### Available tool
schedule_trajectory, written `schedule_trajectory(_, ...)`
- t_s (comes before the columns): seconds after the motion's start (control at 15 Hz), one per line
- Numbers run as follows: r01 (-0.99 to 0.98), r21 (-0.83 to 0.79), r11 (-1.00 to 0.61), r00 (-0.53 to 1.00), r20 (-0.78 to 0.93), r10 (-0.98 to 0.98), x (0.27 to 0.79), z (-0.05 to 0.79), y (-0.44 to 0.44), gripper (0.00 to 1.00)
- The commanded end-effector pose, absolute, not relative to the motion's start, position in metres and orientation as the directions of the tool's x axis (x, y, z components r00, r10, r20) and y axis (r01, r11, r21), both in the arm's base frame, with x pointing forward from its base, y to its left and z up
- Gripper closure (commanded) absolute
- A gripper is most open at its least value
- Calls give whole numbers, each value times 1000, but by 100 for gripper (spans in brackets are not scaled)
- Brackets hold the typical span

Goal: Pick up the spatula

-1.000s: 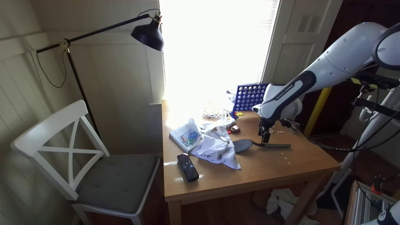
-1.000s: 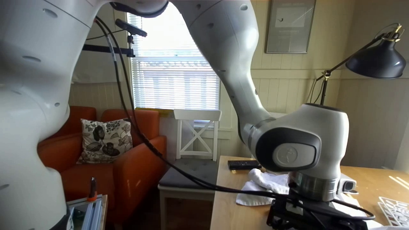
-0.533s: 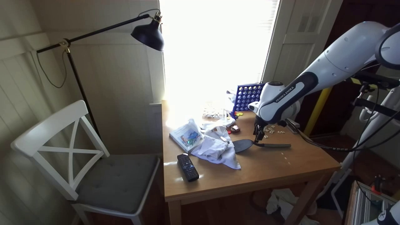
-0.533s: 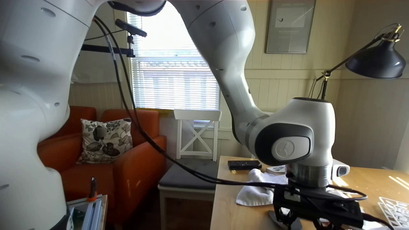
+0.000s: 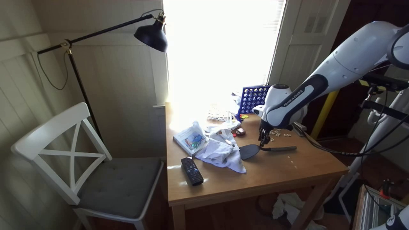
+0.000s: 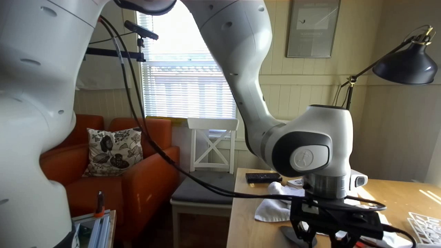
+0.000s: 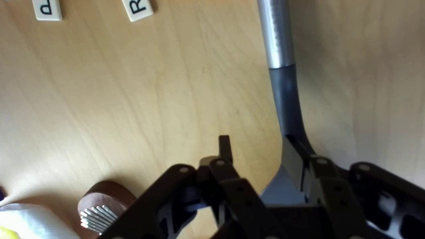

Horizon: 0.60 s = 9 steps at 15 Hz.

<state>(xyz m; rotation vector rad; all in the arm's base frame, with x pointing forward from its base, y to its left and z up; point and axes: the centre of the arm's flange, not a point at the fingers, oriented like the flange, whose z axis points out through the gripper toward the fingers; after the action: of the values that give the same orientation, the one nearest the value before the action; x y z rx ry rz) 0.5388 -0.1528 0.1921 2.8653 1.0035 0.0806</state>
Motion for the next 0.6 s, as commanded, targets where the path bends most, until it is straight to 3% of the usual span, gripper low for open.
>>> schedule_trajectory(0.0, 669, 96, -737, 739, 14, 673, 512, 202, -144, 23)
schedule_trajectory(0.2, 588, 169, -791, 800, 25, 599, 506, 209, -151, 2)
schedule_trajectory(0.53, 706, 113, -699, 705, -27, 709, 484, 215, -162, 0)
